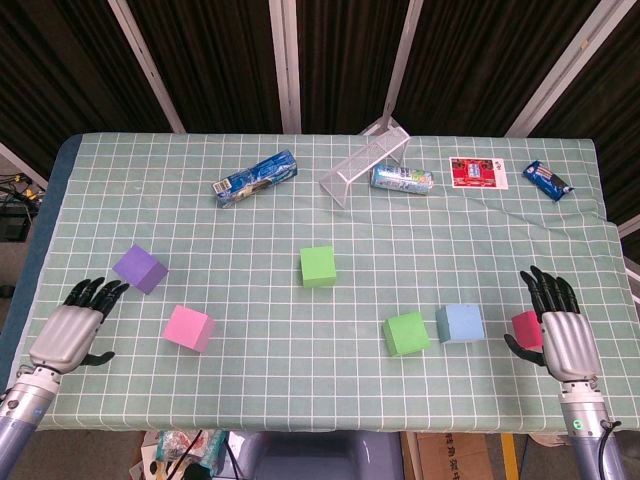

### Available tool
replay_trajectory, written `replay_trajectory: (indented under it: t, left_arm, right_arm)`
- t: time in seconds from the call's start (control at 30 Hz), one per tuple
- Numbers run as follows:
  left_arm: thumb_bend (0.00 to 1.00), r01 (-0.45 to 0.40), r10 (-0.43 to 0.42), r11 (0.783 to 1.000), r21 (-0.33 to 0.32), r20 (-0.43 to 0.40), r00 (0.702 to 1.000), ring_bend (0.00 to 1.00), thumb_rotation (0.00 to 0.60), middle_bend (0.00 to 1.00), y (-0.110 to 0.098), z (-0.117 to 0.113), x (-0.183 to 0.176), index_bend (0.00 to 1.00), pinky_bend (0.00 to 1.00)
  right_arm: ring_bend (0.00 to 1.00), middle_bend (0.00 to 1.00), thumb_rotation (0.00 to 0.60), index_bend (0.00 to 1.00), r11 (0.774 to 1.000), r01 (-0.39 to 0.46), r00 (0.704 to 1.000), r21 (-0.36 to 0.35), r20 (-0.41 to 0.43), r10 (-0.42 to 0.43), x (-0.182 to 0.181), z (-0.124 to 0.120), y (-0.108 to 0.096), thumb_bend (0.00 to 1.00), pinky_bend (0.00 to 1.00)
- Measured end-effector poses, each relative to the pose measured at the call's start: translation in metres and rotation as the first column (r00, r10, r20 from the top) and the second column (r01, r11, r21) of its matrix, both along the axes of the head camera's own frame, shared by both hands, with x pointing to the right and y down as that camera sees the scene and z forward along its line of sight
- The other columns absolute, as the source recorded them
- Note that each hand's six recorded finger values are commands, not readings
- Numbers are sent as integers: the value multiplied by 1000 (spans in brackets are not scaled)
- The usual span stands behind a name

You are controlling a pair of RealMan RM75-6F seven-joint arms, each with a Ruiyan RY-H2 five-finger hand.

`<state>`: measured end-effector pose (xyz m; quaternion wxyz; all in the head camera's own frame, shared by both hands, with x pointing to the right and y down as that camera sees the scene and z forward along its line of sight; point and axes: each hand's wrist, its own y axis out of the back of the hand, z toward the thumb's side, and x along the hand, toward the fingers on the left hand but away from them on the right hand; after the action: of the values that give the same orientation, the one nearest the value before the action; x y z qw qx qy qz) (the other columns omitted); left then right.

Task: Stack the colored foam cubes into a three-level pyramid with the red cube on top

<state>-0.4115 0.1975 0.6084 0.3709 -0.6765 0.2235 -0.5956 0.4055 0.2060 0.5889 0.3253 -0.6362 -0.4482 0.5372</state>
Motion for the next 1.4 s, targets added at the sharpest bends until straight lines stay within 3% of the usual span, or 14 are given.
replay_trajectory:
  t: [0.3, 0.8, 0.93, 1.17, 1.4]
  left_arm:
    - [25, -125, 124, 992, -36, -6, 992, 0, 600, 181, -11, 11, 47, 0, 3]
    - [91, -197, 197, 975, -103, -12, 980, 0, 600, 172, -6, 34, 88, 0, 3]
    - [145, -206, 206, 972, -113, -14, 978, 0, 600, 186, -4, 39, 95, 0, 3]
    - [247, -201, 201, 972, -120, -13, 980, 45, 600, 395, -2, 44, 100, 0, 36]
    - [258, -137, 134, 987, -88, -40, 990, 52, 600, 410, -8, 44, 105, 0, 43]
  right_arm:
    - [0, 0, 600, 0, 1000, -8, 1000, 5, 1, 8, 2, -1, -1, 242, 0]
    - [0, 0, 600, 0, 1000, -15, 1000, 6, 7, 15, 2, -2, -2, 242, 0]
    - [0, 0, 600, 0, 1000, -17, 1000, 5, 10, 17, 2, -2, -3, 242, 0]
    - [0, 0, 600, 0, 1000, -20, 1000, 5, 13, 20, 2, -3, -3, 242, 0]
    - [0, 0, 600, 0, 1000, -25, 1000, -1, 19, 25, 2, -2, -3, 242, 0]
